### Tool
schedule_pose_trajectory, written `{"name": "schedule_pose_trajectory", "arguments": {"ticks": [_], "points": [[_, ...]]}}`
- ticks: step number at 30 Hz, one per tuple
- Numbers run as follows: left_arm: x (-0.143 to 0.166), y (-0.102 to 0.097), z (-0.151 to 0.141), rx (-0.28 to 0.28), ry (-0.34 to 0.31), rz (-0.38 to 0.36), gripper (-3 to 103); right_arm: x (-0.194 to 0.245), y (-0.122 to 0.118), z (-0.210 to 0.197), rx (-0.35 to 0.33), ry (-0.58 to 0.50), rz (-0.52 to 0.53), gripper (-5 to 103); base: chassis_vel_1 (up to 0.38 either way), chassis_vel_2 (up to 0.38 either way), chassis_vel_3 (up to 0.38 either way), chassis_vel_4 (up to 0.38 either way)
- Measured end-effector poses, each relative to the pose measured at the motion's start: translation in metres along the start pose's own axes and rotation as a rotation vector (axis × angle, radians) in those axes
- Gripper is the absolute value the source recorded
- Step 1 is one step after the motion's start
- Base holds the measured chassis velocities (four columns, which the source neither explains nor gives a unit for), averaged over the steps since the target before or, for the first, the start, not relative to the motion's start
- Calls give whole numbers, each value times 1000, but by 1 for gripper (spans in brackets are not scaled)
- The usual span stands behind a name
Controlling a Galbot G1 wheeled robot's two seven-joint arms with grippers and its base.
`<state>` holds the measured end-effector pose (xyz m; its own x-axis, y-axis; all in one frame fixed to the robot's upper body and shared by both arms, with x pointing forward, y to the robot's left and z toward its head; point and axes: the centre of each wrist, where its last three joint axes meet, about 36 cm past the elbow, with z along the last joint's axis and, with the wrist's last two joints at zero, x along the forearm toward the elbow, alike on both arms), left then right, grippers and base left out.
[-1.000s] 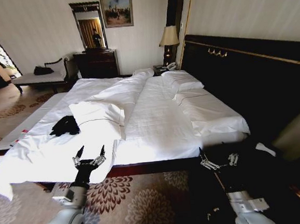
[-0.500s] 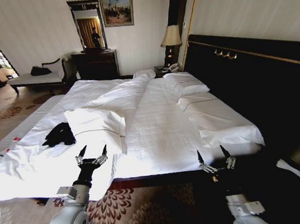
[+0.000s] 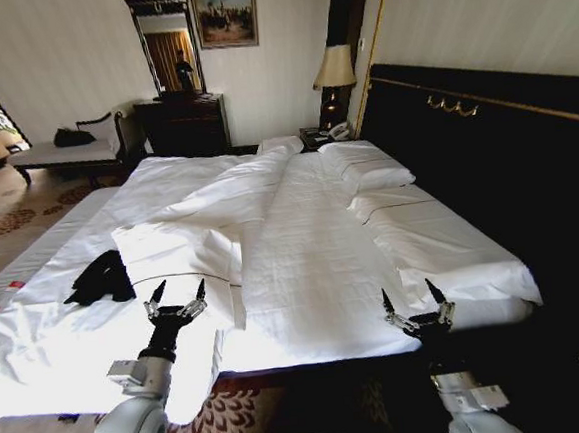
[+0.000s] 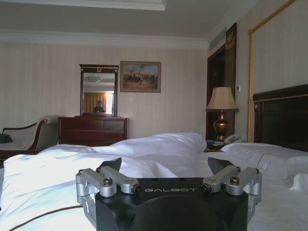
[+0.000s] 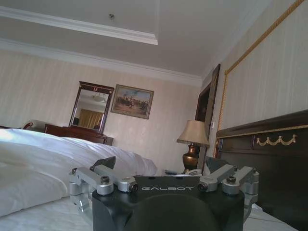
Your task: Fold the clothes on the bed.
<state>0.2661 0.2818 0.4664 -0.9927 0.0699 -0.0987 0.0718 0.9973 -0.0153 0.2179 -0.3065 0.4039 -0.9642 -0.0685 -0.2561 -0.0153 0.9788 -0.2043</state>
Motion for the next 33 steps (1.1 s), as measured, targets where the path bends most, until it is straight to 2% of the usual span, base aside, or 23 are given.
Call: {"name": "schedule_pose_trajectory", "arguments": {"ticks": [6,8,10,12,14,17,33], "points": [[3,6,-5,-33,20,33,100,-1,-2,0,9,-2,0,100,0,0,0,0],[3,10,-6,-71,24,50,100,-1,-3,0,16,-3,0,100,0,0,0,0],[2,12,-7,-80,23,55,100,-2,-4,0,18,0,-1,100,0,0,0,0],[3,12,-10,-59,24,63,100,-3,-5,-1,19,7,0,100,0,0,0,0],[6,10,-14,-2,40,73,100,-4,-5,0,18,10,7,100,0,0,0,0],[6,10,-17,24,43,74,100,-4,-4,2,13,14,16,100,0,0,0,0],[6,13,-16,4,38,58,100,-5,-5,11,9,28,29,100,37,43,-39,-42]]}}
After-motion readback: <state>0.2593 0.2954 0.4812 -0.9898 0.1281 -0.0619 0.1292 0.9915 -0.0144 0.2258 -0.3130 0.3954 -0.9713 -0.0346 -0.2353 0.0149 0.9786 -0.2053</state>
